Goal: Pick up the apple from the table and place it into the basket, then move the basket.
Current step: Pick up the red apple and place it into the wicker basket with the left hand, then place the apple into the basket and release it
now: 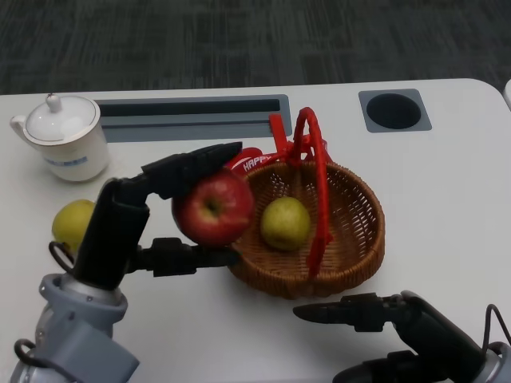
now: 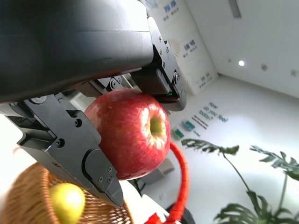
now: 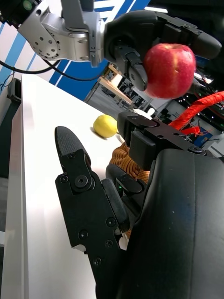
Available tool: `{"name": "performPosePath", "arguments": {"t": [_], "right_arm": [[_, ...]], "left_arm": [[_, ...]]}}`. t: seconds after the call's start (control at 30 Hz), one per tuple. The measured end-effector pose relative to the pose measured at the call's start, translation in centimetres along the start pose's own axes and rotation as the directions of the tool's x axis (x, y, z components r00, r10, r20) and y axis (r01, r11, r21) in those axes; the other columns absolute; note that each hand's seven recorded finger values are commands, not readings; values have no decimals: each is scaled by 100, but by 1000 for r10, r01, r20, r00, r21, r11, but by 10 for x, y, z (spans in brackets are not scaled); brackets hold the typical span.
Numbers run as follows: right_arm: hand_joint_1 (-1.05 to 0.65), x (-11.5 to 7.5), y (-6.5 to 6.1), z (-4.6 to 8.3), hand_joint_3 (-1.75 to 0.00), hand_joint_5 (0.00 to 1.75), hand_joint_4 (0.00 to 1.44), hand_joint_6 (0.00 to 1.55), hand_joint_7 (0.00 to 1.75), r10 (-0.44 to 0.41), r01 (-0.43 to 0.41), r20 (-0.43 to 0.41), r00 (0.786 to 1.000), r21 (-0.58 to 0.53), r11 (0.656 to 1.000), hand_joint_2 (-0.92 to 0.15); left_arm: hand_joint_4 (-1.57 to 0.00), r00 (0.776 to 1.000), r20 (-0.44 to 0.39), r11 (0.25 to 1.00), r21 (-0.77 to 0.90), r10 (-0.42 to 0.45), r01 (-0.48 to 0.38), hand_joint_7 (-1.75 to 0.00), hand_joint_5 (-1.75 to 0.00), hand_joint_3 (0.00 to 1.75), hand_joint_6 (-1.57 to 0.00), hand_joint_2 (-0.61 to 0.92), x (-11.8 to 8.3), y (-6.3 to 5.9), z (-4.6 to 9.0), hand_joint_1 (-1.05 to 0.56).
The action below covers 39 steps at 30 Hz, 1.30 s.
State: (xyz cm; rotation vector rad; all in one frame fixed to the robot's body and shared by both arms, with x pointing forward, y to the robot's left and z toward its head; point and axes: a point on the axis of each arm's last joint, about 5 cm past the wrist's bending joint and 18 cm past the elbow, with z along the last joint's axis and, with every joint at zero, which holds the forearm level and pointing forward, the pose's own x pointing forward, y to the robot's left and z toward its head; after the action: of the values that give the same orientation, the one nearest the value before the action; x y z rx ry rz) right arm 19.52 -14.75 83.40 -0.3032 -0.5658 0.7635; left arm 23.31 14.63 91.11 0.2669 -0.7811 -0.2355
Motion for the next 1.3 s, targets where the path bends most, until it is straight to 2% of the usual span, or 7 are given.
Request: {"name": "performPosePath", "arguments": {"t": [0.13,0.3,0.6,0.87,1.0,1.13,1.3], "right_arm": [[-52,0,0,0,-4,1,78,69,1,-10,10,-1,1000,-3,1000,-92],[-52,0,0,0,-4,2,80,70,1,-32,32,7,999,-8,999,-92],[-51,-3,2,1,-4,0,78,70,0,-42,42,9,999,-11,999,-92],[-50,-4,4,1,-3,0,79,70,0,-43,43,12,999,-13,999,-92],[-49,-5,4,1,-2,1,80,71,0,-53,54,16,998,-13,998,-92],[-49,-5,3,1,-2,1,81,71,0,-69,70,20,997,-12,997,-92],[-51,-6,3,1,-2,1,82,72,1,-76,76,14,997,-8,997,-92]], "left_arm": [[-129,1000,18,1000,-24,-19,20,-2,-5,0,-118,75,13,-6,0,0],[-128,998,-17,995,-79,-64,62,-1,-4,1,-117,75,31,-22,-8,1],[-120,974,-160,982,-131,-158,137,0,-1,1,-109,80,32,-39,-29,-9],[-61,941,-250,971,-136,-227,198,0,0,0,-56,78,26,-44,-38,-33],[-34,936,-254,967,-136,-245,217,0,0,3,-34,87,29,-41,-36,-56],[-18,936,-240,964,-131,-259,233,0,0,7,-21,92,29,-35,-32,-76],[-10,938,-215,959,-134,-272,248,0,-1,10,-17,92,28,-27,-26,-89]]}}
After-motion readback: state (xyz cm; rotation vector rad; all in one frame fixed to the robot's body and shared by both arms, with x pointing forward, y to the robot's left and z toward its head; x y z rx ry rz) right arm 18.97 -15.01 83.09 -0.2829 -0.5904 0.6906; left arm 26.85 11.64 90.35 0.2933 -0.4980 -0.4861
